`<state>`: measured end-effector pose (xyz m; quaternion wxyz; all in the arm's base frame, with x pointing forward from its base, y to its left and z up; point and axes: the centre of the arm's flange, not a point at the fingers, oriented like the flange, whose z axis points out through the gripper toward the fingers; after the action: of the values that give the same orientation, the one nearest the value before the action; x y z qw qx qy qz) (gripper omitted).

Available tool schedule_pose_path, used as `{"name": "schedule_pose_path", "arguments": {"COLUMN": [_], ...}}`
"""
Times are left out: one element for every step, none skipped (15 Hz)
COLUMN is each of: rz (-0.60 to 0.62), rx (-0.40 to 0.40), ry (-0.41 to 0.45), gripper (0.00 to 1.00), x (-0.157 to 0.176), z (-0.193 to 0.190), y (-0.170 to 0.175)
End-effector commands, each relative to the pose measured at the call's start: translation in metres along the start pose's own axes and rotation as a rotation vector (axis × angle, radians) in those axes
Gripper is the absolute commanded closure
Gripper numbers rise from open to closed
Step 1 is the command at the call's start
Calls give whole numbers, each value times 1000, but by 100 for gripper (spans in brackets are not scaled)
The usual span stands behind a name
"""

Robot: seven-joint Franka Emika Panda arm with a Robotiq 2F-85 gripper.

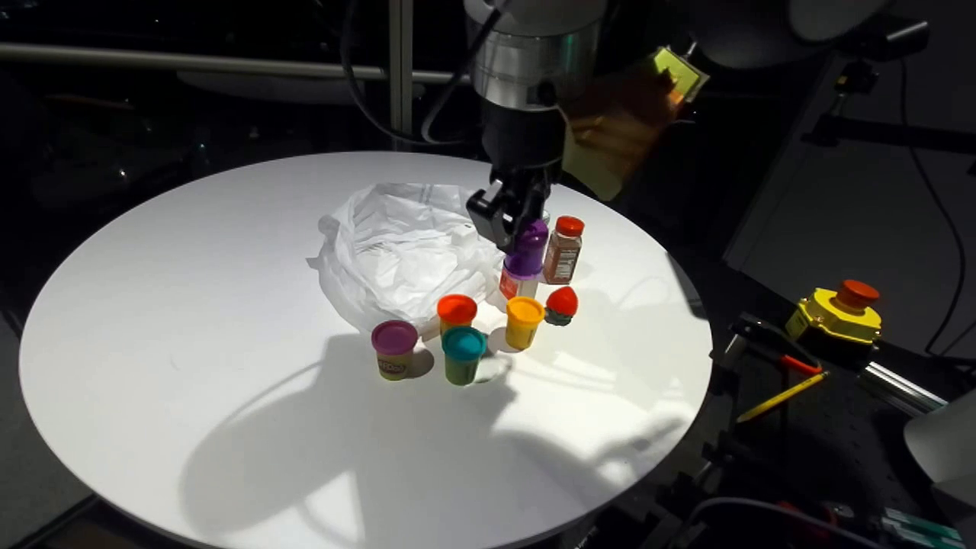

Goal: Remove the objects in the plastic and put them on the table.

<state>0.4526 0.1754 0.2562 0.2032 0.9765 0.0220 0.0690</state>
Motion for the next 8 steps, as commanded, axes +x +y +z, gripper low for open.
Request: {"name": "schedule_pose_path", "arguments": {"rz": [-49, -44, -7, 25, 35, 68, 89, 120], "rx": [50, 51, 39, 27, 46, 61, 75, 94], "ry": [39, 32, 24, 40, 41, 64, 79, 88], "gripper": [74, 74, 74, 74, 74, 74, 74, 74], "x": [-57, -66, -72, -80, -86, -91, -93, -91], "z": [-4, 6, 18, 27, 34, 39, 43, 50], "y": [-13, -20, -27, -32, -38, -45, -50, -54]}}
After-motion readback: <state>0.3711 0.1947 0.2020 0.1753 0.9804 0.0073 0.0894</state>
